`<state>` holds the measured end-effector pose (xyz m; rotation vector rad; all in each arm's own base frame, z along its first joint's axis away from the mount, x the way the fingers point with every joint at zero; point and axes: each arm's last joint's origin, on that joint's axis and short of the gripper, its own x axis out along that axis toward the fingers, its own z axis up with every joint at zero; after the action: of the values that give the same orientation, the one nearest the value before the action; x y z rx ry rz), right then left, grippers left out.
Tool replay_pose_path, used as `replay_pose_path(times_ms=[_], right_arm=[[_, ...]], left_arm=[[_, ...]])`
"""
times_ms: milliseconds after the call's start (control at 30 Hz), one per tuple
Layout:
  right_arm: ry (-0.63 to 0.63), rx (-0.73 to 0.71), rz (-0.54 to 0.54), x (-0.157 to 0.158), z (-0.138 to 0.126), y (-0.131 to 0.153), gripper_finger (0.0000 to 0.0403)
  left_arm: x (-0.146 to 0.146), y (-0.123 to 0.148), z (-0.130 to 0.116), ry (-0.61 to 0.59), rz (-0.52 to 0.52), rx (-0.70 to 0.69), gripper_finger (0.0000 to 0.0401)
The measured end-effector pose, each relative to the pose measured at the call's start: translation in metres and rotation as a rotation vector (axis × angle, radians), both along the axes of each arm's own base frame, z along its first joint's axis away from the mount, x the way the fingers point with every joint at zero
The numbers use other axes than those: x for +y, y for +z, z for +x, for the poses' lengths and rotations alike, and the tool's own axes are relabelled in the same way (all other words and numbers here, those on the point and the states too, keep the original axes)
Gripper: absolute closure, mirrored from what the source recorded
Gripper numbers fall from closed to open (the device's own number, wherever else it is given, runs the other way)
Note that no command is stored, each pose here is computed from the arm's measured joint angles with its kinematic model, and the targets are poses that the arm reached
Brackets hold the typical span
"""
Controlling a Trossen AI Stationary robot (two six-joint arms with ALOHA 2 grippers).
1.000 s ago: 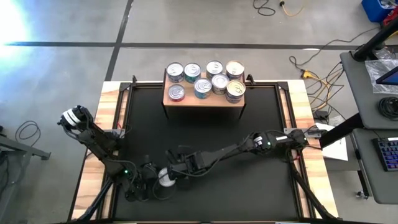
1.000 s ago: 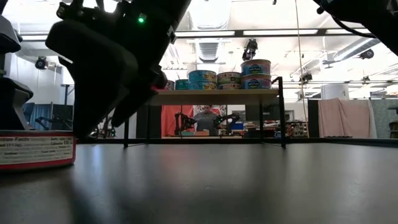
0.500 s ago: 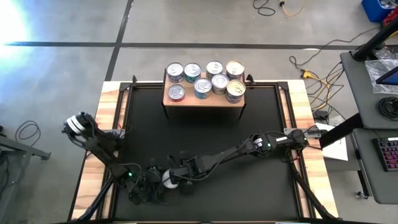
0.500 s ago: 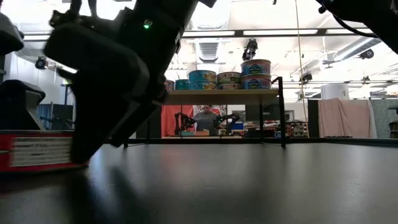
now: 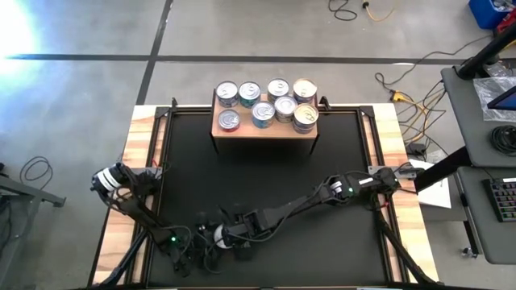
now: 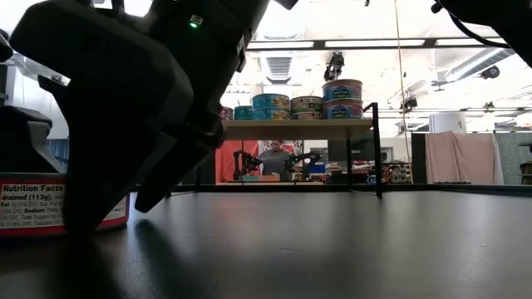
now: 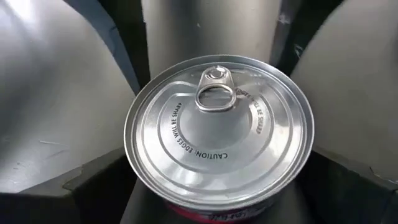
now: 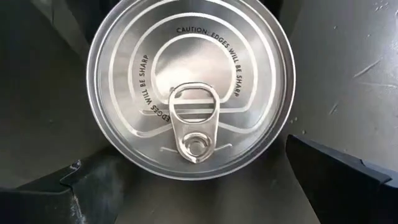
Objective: Stack canned seafood by type on shelf
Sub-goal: Stack the red tuna can on top of the red tuna can on the shelf
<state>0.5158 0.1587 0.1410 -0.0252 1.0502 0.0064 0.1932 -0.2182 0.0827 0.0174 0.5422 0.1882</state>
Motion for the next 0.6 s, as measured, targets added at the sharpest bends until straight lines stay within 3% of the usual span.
replay_pose_path(times_ms=[367,600], right_arm=[[-0.01,0.019,0.019,0.0,-0.001,0.0,0.0003],[0.026,0.116,-0.064,-0.004,-0.011,0.016,0.0003]], left_arm=[[-0.003,0.005,0.031,0.07,-0.034,-0.037,0.0001],[0.003,0.013,0.029,0.112,-0.107,0.01,0.0014]])
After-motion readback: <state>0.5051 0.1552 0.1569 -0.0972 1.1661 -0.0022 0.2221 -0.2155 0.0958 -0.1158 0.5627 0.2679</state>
